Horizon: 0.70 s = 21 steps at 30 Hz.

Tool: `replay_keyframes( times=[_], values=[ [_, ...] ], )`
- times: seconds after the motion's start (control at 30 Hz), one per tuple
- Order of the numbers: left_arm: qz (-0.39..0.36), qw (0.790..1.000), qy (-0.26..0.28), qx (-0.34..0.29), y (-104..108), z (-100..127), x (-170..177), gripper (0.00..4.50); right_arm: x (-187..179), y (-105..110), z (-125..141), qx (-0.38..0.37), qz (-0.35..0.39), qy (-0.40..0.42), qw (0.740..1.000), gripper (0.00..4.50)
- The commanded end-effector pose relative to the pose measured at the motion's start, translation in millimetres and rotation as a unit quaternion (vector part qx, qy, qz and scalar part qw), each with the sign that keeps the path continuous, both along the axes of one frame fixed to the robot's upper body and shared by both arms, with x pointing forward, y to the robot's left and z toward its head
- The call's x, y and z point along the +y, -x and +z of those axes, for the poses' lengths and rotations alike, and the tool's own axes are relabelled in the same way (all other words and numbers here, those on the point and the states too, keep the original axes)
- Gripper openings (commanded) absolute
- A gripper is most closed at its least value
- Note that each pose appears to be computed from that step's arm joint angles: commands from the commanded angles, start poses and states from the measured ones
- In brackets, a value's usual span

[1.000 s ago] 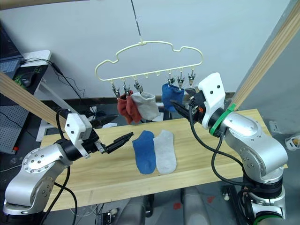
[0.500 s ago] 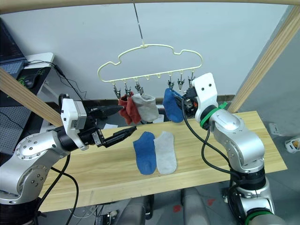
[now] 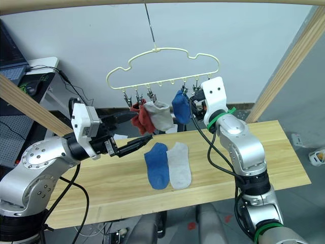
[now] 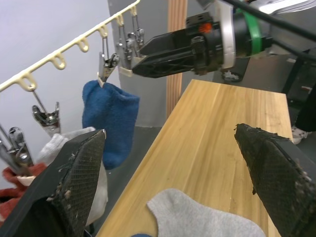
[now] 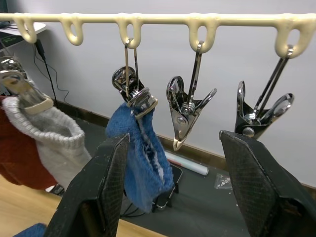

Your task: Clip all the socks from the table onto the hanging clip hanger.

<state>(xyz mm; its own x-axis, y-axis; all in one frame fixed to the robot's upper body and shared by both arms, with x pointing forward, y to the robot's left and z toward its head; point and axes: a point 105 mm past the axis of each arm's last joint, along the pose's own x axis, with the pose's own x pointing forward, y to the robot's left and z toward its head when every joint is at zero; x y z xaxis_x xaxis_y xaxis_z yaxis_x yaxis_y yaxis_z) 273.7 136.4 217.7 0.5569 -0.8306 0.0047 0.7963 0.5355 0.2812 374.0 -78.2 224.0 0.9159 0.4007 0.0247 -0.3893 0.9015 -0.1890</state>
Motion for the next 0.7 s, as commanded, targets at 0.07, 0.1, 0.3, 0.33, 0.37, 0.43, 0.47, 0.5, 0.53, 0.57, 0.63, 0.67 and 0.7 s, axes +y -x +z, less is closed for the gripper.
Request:
replay_keyframes(
  times=[0.07, 0.1, 0.3, 0.33, 0.37, 0.43, 0.47, 0.5, 0.53, 0.57, 0.63, 0.67, 0.7],
  values=[
    [-0.004, 1.0, -0.001, -0.023, 4, 9, -3, 4.48, 5, -1, 18, -0.042, 0.006, -0.005, 0.999, 3.05],
    [-0.004, 1.0, -0.002, -0.023, 4, 8, -3, 4.48, 5, -2, 19, -0.044, 0.006, -0.005, 0.999, 3.05],
    [-0.002, 1.0, -0.002, -0.022, 3, 7, -3, 4.48, 7, -6, 20, -0.057, 0.004, 0.005, 0.998, 3.05],
    [-0.002, 1.0, -0.003, -0.022, 3, 7, -3, 4.48, 7, -7, 20, -0.059, 0.004, 0.008, 0.998, 3.05],
    [-0.002, 1.0, -0.003, -0.022, 3, 7, -3, 4.48, 8, -7, 20, -0.062, 0.004, 0.011, 0.998, 3.05],
    [-0.002, 1.0, -0.003, -0.023, 3, 7, -3, 4.48, 8, -9, 21, -0.068, 0.0, 0.022, 0.997, 3.05],
    [-0.002, 1.0, -0.003, -0.023, 3, 7, -3, 4.48, 8, -10, 21, -0.071, -0.001, 0.025, 0.997, 3.05],
    [-0.002, 1.0, -0.003, -0.023, 3, 7, -3, 4.48, 8, -10, 21, -0.073, -0.001, 0.028, 0.997, 3.05],
    [-0.003, 1.0, -0.004, -0.023, 3, 6, -3, 4.48, 8, -11, 21, -0.075, -0.004, 0.031, 0.997, 3.05],
    [-0.003, 1.0, -0.005, -0.023, 3, 6, -3, 4.48, 8, -12, 20, -0.076, -0.006, 0.033, 0.997, 3.05],
    [-0.003, 1.0, -0.005, -0.023, 3, 6, -3, 4.48, 8, -14, 20, -0.078, -0.009, 0.034, 0.996, 3.05],
    [-0.003, 1.0, -0.005, -0.023, 3, 6, -3, 4.48, 8, -14, 20, -0.079, -0.01, 0.034, 0.996, 3.05],
    [-0.003, 1.0, -0.006, -0.023, 3, 5, -3, 4.48, 8, -15, 20, -0.08, -0.011, 0.034, 0.996, 3.05]
  ],
)
